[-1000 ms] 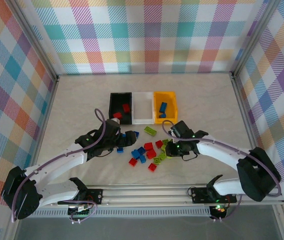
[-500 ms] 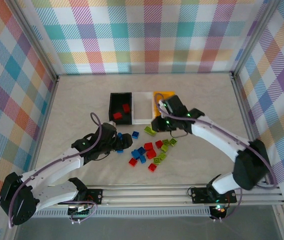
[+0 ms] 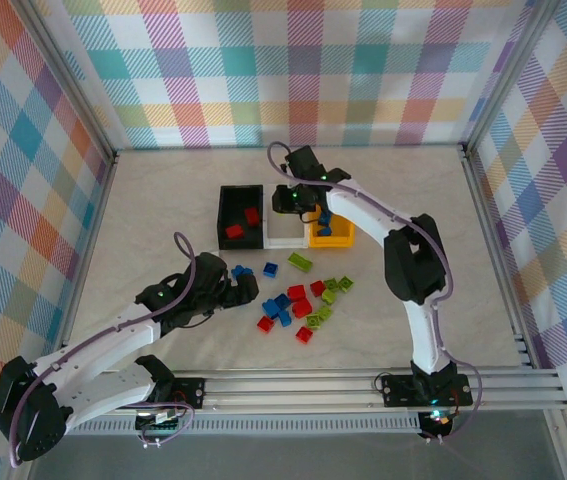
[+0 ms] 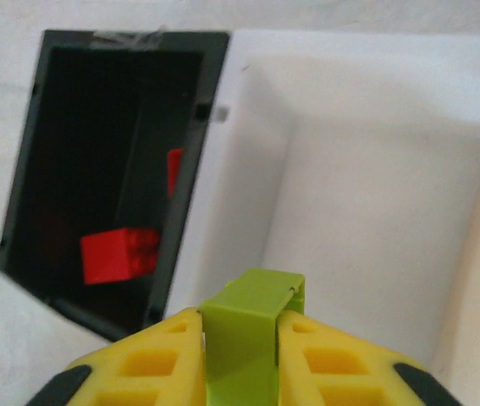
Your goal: Sort the legos into containers by color
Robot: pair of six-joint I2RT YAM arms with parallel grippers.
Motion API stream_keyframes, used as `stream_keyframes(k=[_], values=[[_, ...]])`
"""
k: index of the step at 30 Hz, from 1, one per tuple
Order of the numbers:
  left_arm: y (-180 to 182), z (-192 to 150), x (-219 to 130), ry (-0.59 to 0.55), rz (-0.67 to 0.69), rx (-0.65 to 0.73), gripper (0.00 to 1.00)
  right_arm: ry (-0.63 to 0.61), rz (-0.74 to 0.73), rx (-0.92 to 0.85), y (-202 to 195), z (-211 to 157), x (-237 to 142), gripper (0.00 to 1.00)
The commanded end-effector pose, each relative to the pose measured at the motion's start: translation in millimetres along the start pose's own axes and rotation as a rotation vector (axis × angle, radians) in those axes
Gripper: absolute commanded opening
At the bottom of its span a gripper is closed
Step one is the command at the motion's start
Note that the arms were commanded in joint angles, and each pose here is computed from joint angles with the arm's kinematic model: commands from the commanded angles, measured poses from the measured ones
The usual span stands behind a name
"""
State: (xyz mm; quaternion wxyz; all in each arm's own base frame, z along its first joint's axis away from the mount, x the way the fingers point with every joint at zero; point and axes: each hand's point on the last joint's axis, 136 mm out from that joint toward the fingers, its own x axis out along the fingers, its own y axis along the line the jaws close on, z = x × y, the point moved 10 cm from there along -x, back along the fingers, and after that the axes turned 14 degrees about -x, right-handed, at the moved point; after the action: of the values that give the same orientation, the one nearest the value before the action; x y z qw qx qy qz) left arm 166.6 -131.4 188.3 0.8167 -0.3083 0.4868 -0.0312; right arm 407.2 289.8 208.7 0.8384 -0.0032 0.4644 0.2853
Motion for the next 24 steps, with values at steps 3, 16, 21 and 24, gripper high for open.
stream_keyframes(k=[3, 16, 21, 24], values=[[10.2, -0.1, 6.8, 0.013, 0.064, -0.001, 0.97, -0.002, -0.057, 0.020, -7.5, 9.8, -2.5, 0.38], [5.2, -2.6, 35.4, 0.126, 0.139, 0.097, 0.80, -0.090, 0.027, 0.006, 2.6, -16.5, -61.3, 0.53], [10.1, -8.6, 62.7, 0.164, 0.263, 0.156, 0.77, -0.102, 0.048, 0.025, -0.7, -56.1, -82.6, 0.56], [10.2, -8.0, 74.7, 0.153, 0.286, 0.170, 0.76, -0.107, 0.053, 0.032, -2.1, -75.5, -95.7, 0.56]])
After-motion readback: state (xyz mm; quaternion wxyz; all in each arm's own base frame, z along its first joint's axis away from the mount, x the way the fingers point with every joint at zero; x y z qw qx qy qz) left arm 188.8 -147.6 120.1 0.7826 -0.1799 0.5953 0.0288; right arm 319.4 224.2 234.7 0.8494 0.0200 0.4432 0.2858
